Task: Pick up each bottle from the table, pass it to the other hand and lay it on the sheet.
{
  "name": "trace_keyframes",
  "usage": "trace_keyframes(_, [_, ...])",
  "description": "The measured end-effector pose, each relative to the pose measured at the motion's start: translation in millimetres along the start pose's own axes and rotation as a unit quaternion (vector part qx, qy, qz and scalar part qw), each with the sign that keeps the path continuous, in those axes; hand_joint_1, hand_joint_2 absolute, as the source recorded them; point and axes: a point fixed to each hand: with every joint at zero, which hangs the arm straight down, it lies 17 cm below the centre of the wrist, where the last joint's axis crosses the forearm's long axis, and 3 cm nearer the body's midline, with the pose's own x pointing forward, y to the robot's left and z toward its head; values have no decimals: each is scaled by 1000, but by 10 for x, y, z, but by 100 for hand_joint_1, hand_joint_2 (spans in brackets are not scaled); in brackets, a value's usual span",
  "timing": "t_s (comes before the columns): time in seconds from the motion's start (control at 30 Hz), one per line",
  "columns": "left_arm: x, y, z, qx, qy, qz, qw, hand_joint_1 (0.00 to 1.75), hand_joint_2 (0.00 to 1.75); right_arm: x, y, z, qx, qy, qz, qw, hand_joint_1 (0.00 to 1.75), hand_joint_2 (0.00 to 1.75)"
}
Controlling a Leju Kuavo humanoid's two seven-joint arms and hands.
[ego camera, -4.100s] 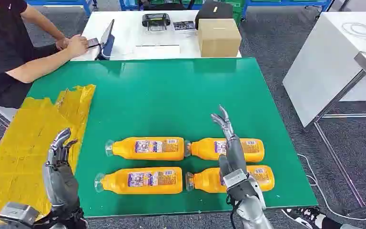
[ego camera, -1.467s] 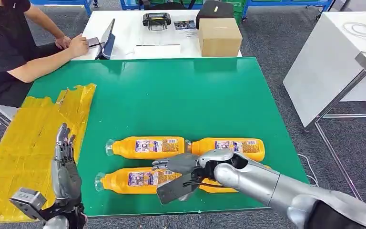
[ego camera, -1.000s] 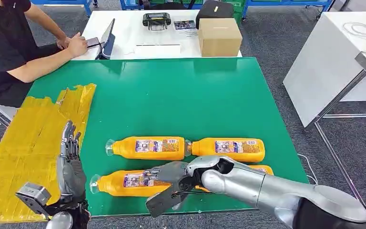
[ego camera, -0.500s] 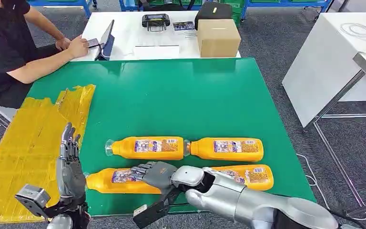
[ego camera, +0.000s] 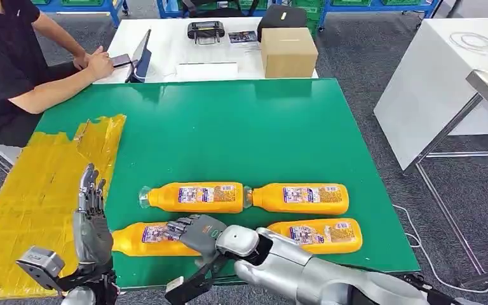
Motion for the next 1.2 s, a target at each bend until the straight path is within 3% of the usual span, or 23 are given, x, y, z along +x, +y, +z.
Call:
trace_keyframes(0.5, [10, -9, 16, -4, 1, 3, 1000, 0, 0, -56, -111, -19, 23, 5, -4, 1000, 175, 175])
trace_keyframes(0.53, [9, -9, 18, -4, 1, 3, 1000, 0, 0, -54, -112, -20, 23, 5, -4, 1000, 127, 175])
trace_keyframes(0.57, [9, -10, 20, -4, 1, 3, 1000, 0, 0, -54, -116, -20, 23, 5, -3, 1000, 0, 175])
trace_keyframes(1.2, [21, -5, 26, -3, 2, 3, 1000, 0, 0, -164, -84, -4, 36, 22, 39, 998, 0, 175])
